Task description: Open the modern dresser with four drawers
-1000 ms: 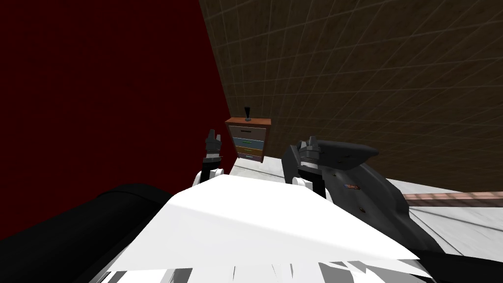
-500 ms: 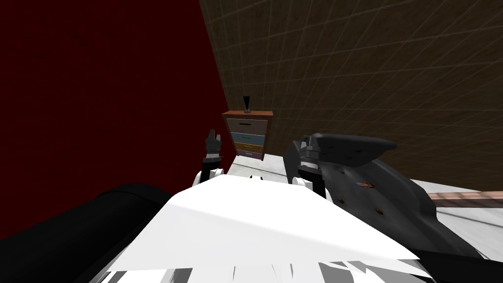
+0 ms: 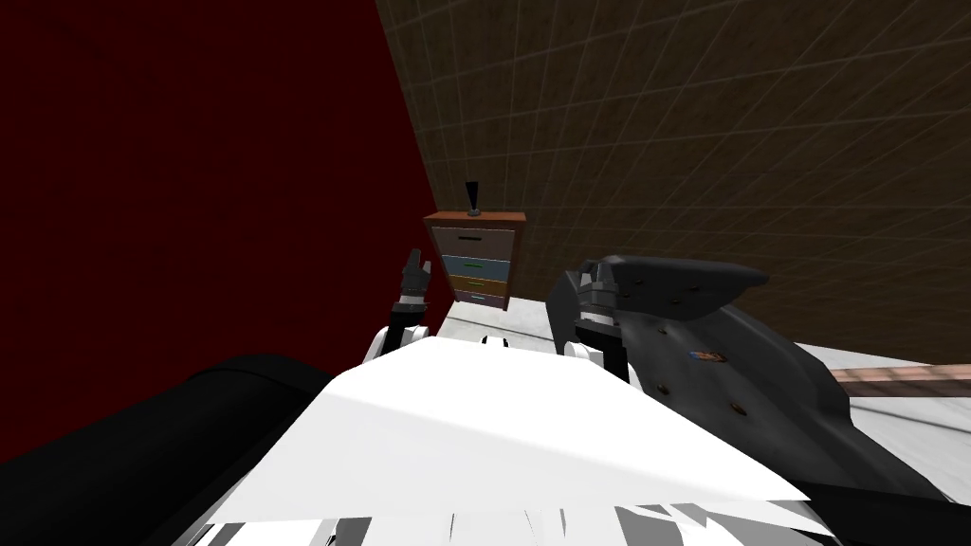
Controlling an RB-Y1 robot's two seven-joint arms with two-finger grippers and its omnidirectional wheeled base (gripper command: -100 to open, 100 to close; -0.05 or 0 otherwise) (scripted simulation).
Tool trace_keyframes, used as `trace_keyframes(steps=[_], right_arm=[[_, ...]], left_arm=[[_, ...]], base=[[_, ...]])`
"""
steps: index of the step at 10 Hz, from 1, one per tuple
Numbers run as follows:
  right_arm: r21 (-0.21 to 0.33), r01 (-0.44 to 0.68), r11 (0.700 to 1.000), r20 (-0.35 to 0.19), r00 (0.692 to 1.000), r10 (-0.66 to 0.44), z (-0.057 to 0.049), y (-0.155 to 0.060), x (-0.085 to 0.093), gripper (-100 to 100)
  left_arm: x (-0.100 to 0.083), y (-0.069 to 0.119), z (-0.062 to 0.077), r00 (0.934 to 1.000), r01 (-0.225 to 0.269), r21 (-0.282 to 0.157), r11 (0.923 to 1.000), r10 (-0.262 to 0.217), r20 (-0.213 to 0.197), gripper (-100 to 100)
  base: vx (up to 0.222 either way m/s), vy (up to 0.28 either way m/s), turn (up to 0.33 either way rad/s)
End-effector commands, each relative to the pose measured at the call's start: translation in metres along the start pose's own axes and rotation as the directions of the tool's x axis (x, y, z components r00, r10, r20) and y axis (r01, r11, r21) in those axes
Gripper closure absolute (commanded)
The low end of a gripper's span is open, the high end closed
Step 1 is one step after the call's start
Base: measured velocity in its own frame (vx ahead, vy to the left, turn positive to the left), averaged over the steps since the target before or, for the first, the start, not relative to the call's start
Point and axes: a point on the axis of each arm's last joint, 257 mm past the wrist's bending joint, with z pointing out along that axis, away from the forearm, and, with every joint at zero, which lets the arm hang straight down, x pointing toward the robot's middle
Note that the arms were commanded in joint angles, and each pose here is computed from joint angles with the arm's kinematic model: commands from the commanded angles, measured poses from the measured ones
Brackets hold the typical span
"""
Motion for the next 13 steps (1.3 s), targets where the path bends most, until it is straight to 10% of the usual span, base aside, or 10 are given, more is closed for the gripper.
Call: trace_keyframes(steps=[1,8,13], right_arm=[[0.000,0.000,1.000,0.000,1.000,0.000,0.000,0.000,0.000,0],[0.000,0.000,1.000,0.000,1.000,0.000,0.000,0.000,0.000,0],[0.000,0.000,1.000,0.000,1.000,0.000,0.000,0.000,0.000,0]], left_arm=[[0.008,0.013,0.001,0.9991,-0.015,-0.043,0.9990,0.013,-0.040,-100],[0.016,0.048,0.000,0.9991,0.003,-0.165,0.9863,-0.009,-0.040,-100],[0.023,0.077,-0.003,0.9990,0.027,-0.269,0.9628,-0.036,-0.026,-100]], base=[[0.136,0.001,-0.066],[0.112,-0.016,-0.067],[0.129,0.001,-0.077]])
